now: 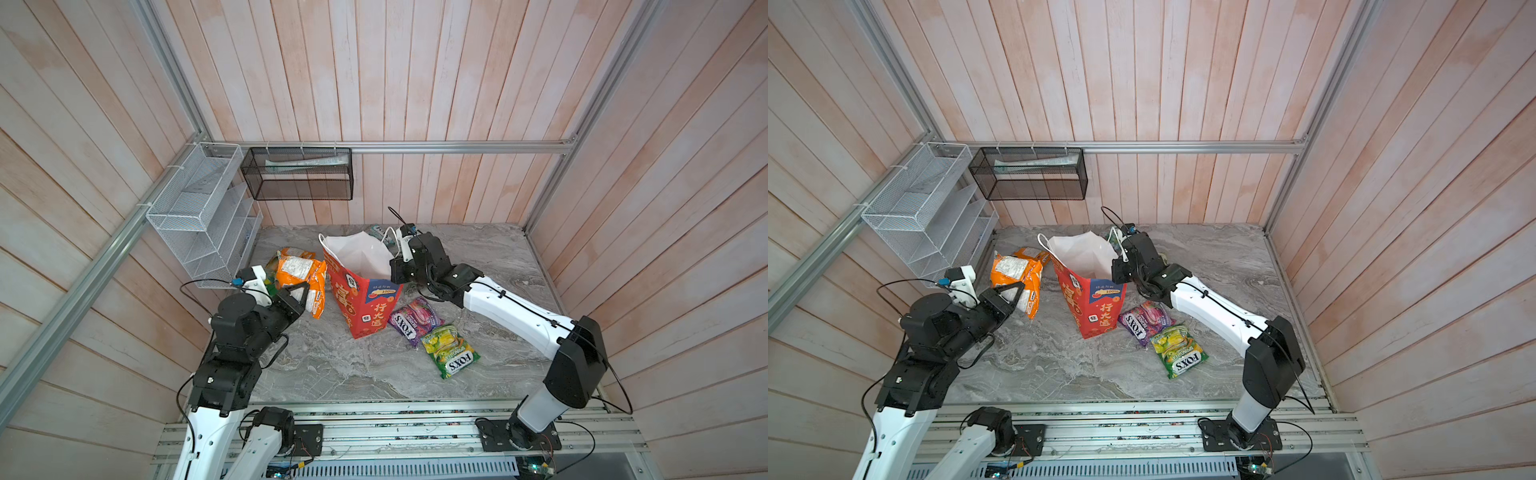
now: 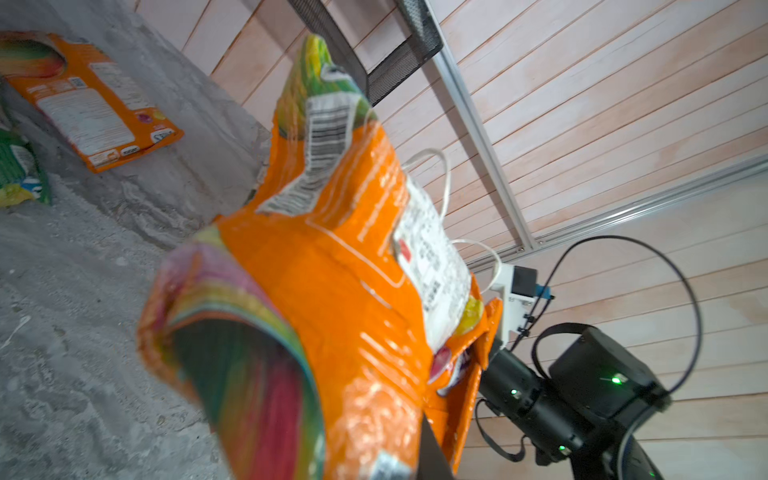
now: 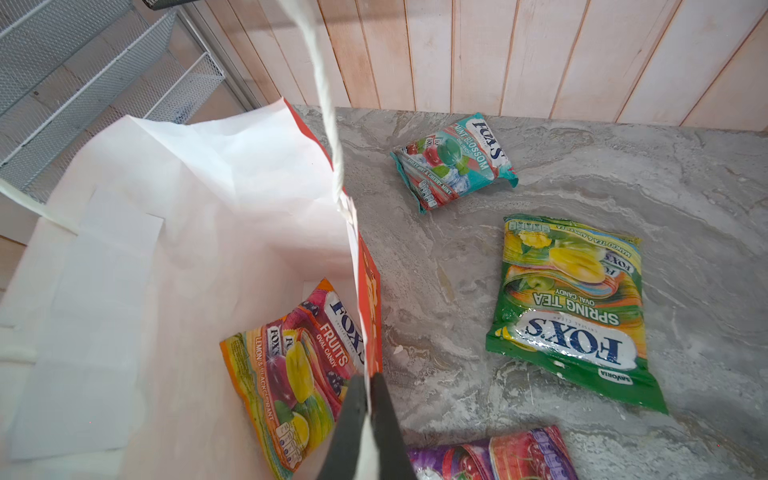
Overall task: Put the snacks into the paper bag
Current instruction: 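Lift the orange snack bag with the left gripper over the red bag's opening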
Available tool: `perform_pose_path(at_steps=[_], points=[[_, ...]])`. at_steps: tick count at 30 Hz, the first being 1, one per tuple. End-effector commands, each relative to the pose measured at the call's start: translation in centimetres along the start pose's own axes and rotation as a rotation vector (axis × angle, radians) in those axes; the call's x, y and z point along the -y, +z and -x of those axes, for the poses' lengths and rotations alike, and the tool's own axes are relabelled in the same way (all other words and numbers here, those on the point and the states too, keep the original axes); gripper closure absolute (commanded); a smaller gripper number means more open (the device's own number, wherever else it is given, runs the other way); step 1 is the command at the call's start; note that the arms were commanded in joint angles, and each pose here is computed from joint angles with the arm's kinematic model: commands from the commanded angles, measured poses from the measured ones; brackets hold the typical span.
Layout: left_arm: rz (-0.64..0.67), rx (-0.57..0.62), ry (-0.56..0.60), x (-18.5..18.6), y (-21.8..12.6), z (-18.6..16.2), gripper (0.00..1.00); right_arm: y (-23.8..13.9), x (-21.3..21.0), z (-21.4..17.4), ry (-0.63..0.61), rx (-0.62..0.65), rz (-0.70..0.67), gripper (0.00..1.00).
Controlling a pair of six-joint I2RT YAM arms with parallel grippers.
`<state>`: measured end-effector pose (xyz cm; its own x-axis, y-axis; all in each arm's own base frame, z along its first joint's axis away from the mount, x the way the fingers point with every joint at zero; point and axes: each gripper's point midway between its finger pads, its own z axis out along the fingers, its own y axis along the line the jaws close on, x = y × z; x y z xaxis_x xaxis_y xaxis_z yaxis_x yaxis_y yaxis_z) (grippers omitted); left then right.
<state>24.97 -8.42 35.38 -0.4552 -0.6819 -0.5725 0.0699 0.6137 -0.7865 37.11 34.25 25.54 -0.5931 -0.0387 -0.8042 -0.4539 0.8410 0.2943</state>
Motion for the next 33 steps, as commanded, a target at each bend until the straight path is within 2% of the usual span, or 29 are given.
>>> perform_pose_path(at_steps=[1,9,12,17,24,33], points=[[-0.096,0.022,0.060,4.0,-0.9,1.8,0.87,0.5,-0.2,-0.8,-0.024,-0.037,-0.011,1.00],[-0.222,0.002,0.101,10.4,0.6,3.4,0.87,0.5,-0.5,-0.7,-0.036,-0.038,-0.010,1.00],[-0.241,-0.011,0.123,12.2,1.8,3.1,0.87,0.4,-0.6,-0.7,-0.036,-0.037,-0.007,1.00],[-0.215,-0.077,0.196,14.0,5.9,0.8,0.87,0.2,-1.1,-0.5,-0.042,-0.033,0.004,1.00],[-0.071,-0.108,0.263,12.8,11.8,-0.3,0.87,-0.4,-1.3,-0.2,-0.042,-0.015,0.006,1.00],[0.130,-0.143,0.355,9.7,16.2,-0.6,0.87,-0.9,-1.5,0.2,-0.048,0.005,-0.007,1.00]])
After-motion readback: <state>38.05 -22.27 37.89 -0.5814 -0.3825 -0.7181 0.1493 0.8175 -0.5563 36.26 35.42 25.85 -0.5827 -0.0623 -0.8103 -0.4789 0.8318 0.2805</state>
